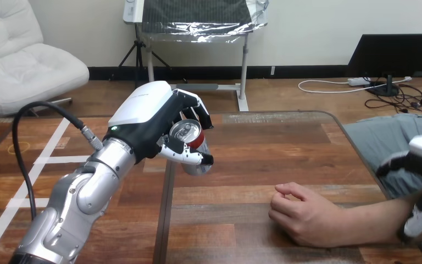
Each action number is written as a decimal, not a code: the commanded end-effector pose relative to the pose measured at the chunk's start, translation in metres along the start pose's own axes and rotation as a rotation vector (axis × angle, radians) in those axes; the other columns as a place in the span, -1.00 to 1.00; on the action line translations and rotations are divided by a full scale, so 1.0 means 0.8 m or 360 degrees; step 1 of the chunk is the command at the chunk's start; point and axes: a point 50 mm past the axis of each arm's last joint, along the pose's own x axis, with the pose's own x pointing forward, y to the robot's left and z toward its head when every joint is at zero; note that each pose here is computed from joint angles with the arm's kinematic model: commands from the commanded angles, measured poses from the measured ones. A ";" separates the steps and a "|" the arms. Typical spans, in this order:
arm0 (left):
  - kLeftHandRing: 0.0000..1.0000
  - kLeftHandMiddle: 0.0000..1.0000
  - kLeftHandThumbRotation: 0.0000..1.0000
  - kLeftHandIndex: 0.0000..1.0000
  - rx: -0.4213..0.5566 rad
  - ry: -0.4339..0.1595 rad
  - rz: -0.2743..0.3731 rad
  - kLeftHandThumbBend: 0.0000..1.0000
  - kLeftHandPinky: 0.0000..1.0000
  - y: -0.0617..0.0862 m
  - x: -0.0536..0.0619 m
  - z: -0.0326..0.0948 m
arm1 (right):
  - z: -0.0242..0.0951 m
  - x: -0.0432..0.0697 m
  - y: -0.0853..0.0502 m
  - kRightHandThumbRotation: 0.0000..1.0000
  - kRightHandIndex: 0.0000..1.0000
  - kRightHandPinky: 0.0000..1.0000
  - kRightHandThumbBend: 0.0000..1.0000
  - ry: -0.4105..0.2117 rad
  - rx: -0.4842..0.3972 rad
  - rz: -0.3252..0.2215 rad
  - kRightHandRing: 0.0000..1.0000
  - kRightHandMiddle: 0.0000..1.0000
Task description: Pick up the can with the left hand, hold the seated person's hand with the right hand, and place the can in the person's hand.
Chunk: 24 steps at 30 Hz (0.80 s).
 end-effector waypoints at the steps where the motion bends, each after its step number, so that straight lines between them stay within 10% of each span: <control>1: -0.20 -0.04 -1.00 0.02 0.0024 -0.0108 0.0163 0.13 -0.31 0.036 0.012 0.018 | 0.006 0.004 -0.027 -1.00 0.70 0.75 0.72 -0.0001 -0.0099 -0.0070 0.82 0.81; 24: -0.25 -0.07 -1.00 0.02 -0.0010 -0.0079 0.0155 0.14 -0.37 0.034 0.010 0.015 | 0.016 0.045 -0.017 -0.81 0.72 0.83 0.62 0.0025 -0.0345 0.0177 0.85 0.83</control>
